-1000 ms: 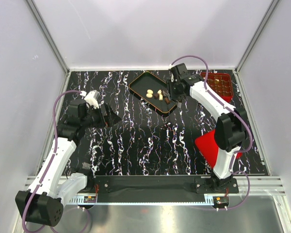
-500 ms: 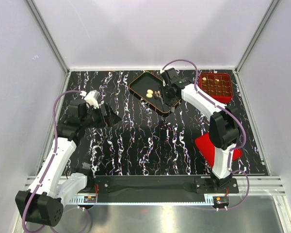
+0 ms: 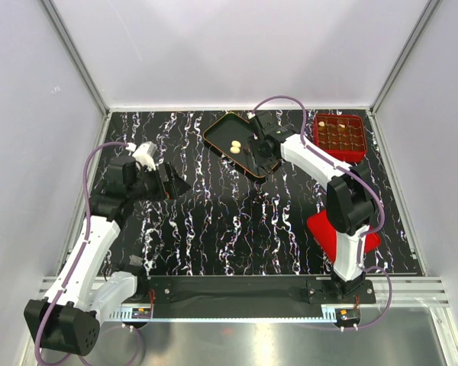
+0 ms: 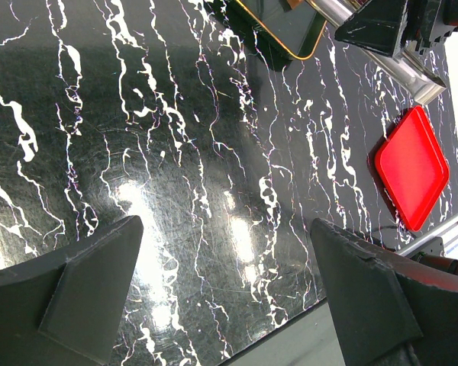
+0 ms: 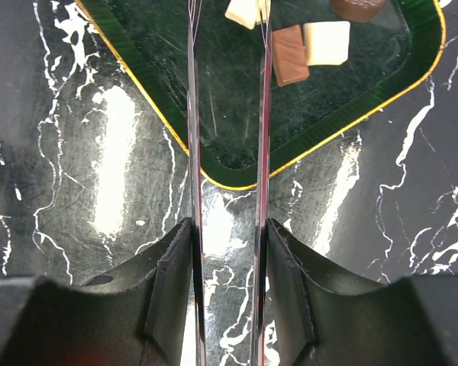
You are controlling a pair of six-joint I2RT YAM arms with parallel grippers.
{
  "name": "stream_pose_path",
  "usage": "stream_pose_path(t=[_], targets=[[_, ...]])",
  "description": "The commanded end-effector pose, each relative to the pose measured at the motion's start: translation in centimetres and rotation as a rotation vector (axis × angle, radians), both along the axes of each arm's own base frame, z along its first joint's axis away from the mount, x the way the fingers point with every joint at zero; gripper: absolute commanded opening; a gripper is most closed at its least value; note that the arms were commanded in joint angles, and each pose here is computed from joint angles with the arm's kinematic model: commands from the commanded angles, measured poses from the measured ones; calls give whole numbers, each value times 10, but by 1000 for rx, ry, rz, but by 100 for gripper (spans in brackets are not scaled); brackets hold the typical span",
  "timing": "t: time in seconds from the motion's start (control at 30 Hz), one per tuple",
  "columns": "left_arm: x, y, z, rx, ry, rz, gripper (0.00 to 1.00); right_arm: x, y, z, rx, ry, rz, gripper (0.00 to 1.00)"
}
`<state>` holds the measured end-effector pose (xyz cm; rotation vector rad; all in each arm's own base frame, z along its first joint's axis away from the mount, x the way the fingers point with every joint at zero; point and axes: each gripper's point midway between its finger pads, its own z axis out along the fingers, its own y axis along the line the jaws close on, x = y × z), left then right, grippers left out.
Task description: Pack the chocolate
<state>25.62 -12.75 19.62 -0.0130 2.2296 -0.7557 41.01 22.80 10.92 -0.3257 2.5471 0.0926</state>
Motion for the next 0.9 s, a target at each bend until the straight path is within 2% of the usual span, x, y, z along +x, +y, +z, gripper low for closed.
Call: stream_pose_path(t=[0.0, 0.33, 0.87], targets=[[7, 0, 8, 4, -53, -5, 99, 3, -1, 32, 5, -75, -14, 47], [7, 1, 8, 6, -52, -2, 99, 0, 0, 21, 9, -45, -11, 47], [7, 0, 8, 4, -51, -3, 99, 0, -4, 39, 8, -74, -37, 47]])
